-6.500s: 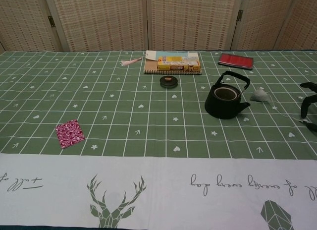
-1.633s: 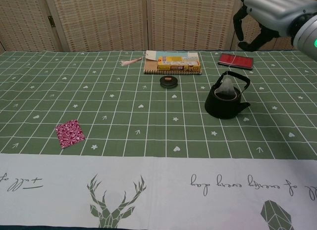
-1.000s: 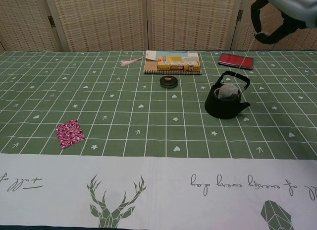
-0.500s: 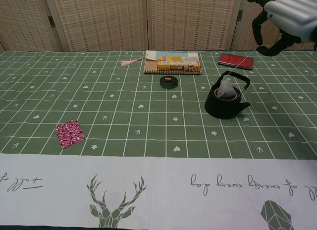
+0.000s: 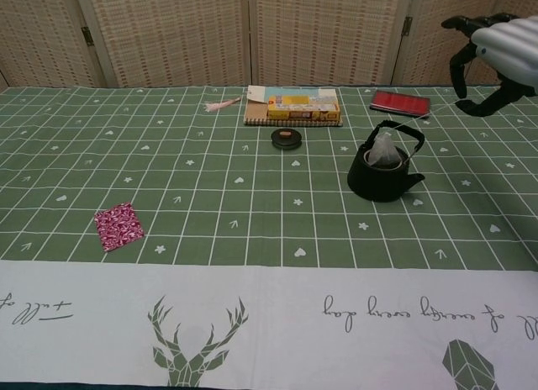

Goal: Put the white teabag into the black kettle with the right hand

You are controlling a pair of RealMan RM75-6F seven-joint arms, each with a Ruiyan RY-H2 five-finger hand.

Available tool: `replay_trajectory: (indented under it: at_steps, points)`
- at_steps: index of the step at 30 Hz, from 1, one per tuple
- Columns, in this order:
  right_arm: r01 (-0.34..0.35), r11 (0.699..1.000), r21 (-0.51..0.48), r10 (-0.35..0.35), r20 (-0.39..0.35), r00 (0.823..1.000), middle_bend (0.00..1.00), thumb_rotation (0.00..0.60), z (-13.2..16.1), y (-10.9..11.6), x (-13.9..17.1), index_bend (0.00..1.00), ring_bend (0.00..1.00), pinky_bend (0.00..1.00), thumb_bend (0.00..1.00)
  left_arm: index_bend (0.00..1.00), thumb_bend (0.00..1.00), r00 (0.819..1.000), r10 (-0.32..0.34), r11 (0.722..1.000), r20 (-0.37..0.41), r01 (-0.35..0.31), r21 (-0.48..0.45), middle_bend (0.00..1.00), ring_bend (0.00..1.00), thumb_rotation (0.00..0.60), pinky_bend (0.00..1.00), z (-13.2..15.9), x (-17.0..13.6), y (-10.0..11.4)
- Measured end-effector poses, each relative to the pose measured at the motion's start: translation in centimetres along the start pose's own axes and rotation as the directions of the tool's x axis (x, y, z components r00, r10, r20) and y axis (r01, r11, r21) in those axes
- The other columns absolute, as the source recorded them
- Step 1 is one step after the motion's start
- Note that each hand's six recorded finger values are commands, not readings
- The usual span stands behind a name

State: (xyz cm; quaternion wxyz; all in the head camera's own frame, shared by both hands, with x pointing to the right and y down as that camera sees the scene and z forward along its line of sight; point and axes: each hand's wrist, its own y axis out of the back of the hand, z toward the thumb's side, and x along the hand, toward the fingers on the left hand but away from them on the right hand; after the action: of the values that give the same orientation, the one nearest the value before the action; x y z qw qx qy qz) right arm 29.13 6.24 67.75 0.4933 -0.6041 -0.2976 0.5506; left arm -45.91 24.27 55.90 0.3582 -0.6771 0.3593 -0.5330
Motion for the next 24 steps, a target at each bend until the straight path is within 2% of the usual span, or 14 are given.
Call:
replay_trajectory:
  at_steps: [4, 6, 11, 20, 21, 24]
  points:
    - [-0.034, 0.999, -0.004, 0.034, 0.013, 0.999, 0.02, 0.6, -1.0, -1.9, 0.2, 0.64, 0.0, 0.0, 0.43, 0.0, 0.28, 1.0, -0.006, 1.0, -0.007, 0.006, 0.003, 0.0, 0.07, 0.6, 0.04, -0.1, 0.2, -0.2]
    - [-0.051, 0.999, -0.007, 0.051, 0.019, 0.999, 0.01, 0.6, -1.4, -2.8, 0.2, 0.6, 0.0, 0.0, 0.43, 0.0, 0.28, 1.0, -0.008, 1.0, -0.009, 0.008, 0.003, 0.0, 0.07, 0.6, 0.04, -0.1, 0.2, -0.2]
    - [-0.09, 0.995, -0.032, 0.09, 0.012, 0.996, 0.0, 0.6, -1.0, -4.9, 0.1, 0.55, 0.0, 0.0, 0.43, 0.0, 0.28, 1.0, -0.006, 1.0, -0.01, 0.006, -0.001, 0.0, 0.07, 0.6, 0.04, -0.2, 0.3, -0.1]
    - [-0.104, 0.994, -0.02, 0.104, 0.004, 0.995, 0.0, 0.6, -0.1, -5.7, -0.1, 0.5, 0.0, 0.0, 0.43, 0.0, 0.28, 1.0, 0.003, 1.0, -0.005, -0.003, -0.013, 0.0, 0.07, 0.6, 0.04, -0.3, 0.1, 0.2]
    - [-0.11, 0.994, -0.016, 0.11, 0.009, 0.994, 0.0, 0.6, -0.2, -5.8, 0.0, 0.47, 0.0, 0.0, 0.43, 0.0, 0.28, 1.0, 0.003, 1.0, -0.004, -0.003, -0.013, 0.0, 0.07, 0.6, 0.04, -0.2, 0.1, 0.2]
    - [-0.137, 0.991, -0.007, 0.137, 0.03, 0.99, 0.0, 0.6, -0.7, -6.2, 0.1, 0.2, 0.0, 0.0, 0.43, 0.0, 0.28, 1.0, 0.002, 1.0, -0.004, -0.002, -0.01, 0.0, 0.07, 0.6, 0.04, -0.2, 0.1, 0.1]
